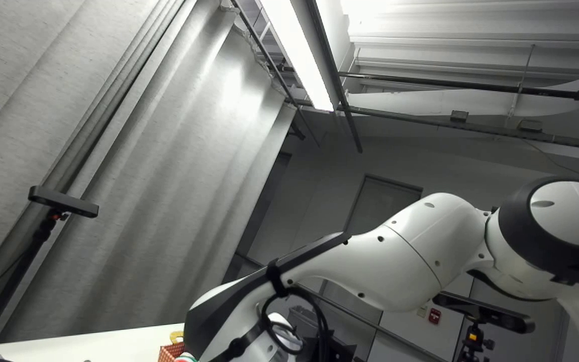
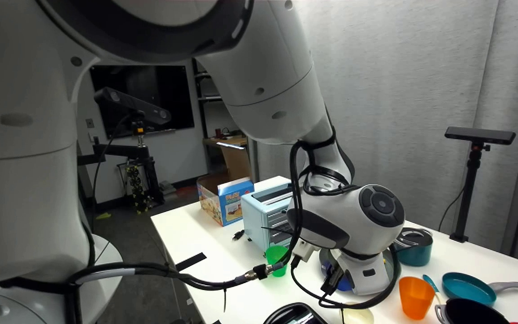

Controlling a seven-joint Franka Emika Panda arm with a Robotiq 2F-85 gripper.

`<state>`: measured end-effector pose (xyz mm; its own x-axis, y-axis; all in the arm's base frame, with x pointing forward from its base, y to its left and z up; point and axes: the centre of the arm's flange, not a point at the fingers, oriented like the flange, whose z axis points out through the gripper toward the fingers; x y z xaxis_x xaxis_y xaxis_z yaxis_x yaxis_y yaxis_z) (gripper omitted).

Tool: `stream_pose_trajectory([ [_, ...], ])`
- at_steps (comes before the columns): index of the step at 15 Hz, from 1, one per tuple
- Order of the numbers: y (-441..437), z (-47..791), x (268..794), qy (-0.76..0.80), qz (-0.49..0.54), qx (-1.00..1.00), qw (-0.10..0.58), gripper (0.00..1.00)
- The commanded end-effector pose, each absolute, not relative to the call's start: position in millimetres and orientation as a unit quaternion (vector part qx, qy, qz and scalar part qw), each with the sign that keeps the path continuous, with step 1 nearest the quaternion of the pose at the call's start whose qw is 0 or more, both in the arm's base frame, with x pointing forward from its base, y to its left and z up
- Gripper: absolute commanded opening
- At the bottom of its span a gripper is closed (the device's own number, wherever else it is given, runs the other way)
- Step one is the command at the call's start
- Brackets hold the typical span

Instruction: Pick up the blue cup and pour its contents in the white bowl

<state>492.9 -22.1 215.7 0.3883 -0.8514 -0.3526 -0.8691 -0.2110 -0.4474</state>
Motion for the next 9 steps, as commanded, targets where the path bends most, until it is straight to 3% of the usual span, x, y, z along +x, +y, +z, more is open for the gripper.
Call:
stream_pose_trajectory([
  [1,-29,215,483,0.545,0.031,-0.769,0.334,0.56],
  [9,-36,201,481,0.538,0.049,-0.735,0.410,0.56],
])
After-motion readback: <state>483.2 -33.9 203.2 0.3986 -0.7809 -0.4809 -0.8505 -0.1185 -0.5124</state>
